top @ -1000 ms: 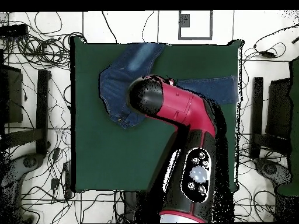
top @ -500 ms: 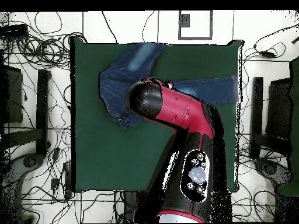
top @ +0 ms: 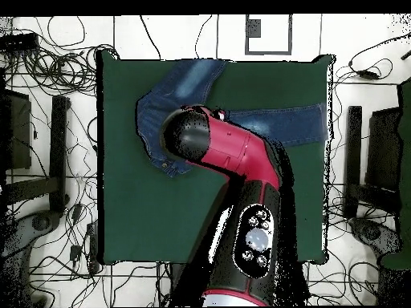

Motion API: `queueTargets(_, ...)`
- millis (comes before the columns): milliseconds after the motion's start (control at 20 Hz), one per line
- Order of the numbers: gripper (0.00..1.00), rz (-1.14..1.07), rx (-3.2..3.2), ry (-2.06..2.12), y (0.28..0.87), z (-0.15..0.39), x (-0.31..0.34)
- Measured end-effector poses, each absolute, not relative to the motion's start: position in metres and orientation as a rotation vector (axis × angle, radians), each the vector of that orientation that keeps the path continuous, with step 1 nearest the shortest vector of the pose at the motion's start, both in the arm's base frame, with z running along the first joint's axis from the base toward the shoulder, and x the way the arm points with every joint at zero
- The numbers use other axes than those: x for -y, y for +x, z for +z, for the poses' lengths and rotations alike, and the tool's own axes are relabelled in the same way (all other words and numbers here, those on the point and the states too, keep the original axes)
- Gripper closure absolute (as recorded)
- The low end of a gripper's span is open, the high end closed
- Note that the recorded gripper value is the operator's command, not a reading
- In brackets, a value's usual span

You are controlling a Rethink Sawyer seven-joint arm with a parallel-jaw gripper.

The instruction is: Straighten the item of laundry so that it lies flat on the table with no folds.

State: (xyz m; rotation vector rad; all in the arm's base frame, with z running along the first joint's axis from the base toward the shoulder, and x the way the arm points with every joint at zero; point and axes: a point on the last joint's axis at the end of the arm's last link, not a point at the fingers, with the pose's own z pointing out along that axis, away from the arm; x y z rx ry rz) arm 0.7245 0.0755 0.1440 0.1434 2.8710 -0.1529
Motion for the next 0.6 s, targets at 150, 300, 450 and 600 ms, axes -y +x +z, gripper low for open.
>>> queueTargets(150, 0.00, -0.145, -2.872, 0.128, 0.724, 0.144, -0.087)
queueTargets(300, 0.00, -0.131, -2.872, 0.114, 0.723, 0.144, -0.102)
queueTargets(450, 0.00, -0.123, -2.872, 0.111, 0.723, 0.143, -0.109)
queueTargets(600, 0.00, -0.118, -2.872, 0.116, 0.723, 0.143, -0.111)
